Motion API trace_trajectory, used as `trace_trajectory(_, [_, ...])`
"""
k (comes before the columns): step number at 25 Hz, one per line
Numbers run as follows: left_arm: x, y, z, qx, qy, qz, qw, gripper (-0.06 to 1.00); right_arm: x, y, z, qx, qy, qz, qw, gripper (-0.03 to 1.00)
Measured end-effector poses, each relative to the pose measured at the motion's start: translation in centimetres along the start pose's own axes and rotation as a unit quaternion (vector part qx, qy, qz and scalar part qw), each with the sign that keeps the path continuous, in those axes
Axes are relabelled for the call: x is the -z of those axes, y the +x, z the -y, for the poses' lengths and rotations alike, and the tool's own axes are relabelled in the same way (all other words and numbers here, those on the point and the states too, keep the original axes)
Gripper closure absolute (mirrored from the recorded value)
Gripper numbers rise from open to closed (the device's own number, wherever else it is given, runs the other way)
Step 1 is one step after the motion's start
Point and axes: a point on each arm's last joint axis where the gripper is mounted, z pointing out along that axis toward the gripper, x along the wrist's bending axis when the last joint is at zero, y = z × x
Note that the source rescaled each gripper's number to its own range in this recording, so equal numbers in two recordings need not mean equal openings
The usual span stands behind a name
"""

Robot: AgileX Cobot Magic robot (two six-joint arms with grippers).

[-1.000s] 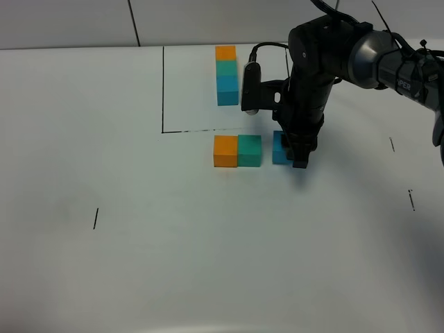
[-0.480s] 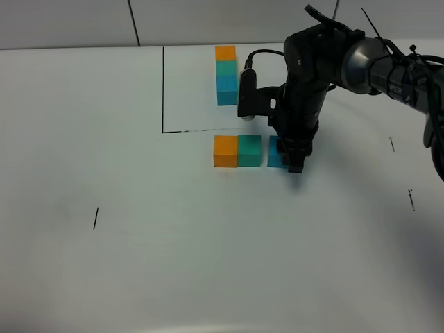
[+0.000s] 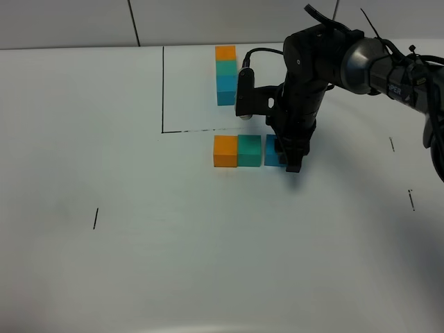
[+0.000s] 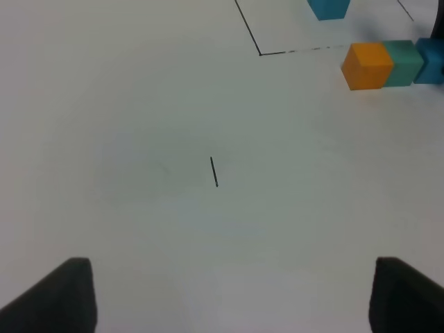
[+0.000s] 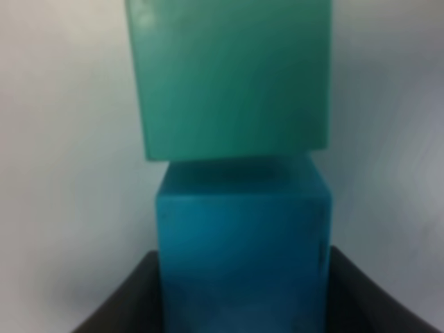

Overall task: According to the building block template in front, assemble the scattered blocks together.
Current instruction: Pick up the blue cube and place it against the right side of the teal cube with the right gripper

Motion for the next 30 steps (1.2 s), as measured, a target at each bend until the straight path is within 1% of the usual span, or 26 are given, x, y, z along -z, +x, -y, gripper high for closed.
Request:
trace_trajectory(9, [0.0, 0.0, 0.0, 0.0, 0.0, 0.0, 1.0, 0.17, -0.22, 0.04, -0.2, -0.001, -0.009, -0.006, 1.0, 0.95])
trace_trajectory(18, [0.0, 0.0, 0.0, 0.0, 0.0, 0.0, 1.0, 0.17, -0.37, 0.04, -0.35, 0.017, -0.006, -0.006, 1.0, 0.95])
trace_trajectory(30, [0.0, 0.0, 0.0, 0.0, 0.0, 0.0, 1.0, 0.17, -0.37, 0.07, -0.46, 0.017, -0.009, -0.007, 1.0, 0.95])
